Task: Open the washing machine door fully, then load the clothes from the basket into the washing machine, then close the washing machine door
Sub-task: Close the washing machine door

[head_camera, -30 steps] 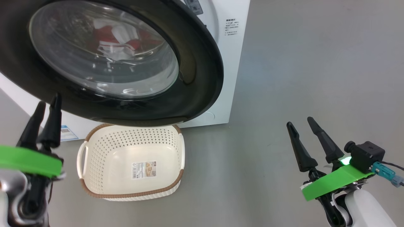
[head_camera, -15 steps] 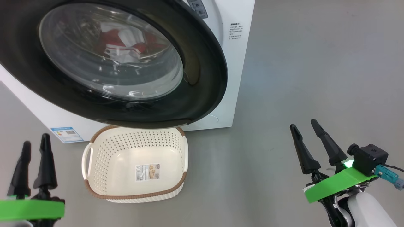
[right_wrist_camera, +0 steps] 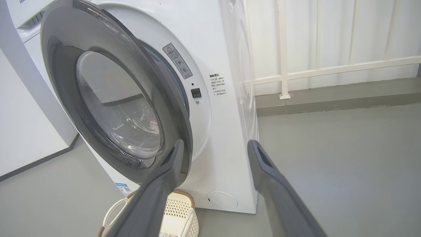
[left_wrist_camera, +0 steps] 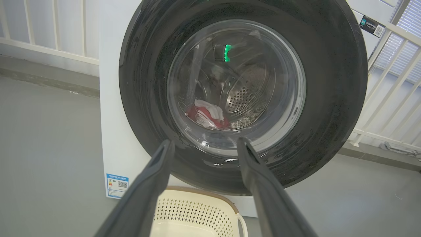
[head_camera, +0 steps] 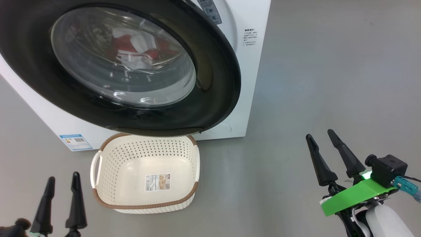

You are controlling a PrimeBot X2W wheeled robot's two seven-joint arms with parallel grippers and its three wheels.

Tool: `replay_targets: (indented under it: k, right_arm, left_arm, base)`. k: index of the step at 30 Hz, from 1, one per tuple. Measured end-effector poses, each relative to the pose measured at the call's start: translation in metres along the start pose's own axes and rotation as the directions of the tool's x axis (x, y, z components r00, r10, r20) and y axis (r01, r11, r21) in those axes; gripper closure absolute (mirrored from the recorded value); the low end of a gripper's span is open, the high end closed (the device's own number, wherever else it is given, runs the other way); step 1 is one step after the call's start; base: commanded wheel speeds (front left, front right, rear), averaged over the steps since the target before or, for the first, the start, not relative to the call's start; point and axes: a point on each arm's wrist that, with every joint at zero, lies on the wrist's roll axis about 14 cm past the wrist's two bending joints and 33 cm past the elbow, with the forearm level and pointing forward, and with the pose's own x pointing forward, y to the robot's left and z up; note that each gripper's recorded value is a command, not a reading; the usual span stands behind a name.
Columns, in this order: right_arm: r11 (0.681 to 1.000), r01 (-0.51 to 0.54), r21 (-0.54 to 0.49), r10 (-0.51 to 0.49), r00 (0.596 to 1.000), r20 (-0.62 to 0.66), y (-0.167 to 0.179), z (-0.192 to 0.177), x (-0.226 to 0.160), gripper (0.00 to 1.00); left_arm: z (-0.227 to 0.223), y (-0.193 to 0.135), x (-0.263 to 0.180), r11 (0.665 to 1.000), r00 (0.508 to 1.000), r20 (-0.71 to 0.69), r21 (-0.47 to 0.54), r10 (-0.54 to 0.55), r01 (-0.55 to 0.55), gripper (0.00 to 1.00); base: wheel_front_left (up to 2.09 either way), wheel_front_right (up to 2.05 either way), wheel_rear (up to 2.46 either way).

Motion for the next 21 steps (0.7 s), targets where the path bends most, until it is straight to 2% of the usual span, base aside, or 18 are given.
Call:
replay_targets:
  k: [6,21]
  right_arm:
    - [1.0,-0.005,0.0,0.005,1.0,0.004,0.0013,0.0011,0.0016,0.0]
    - [1.0,-0.005,-0.004,0.005,1.0,0.0,0.0003,0.0006,-0.0003,0.0]
  left_arm:
    - [-0.0023,-0.0053,-0.005,0.998,1.0,0.003,0.062,0.003,-0.004,0.0]
    - [0.0006,-0.004,-0.0106,0.996,1.0,0.019,0.091,0.021,-0.023,0.0]
  base:
    - [0.0,0.0,0.0]
    - [0.0,0.0,0.0]
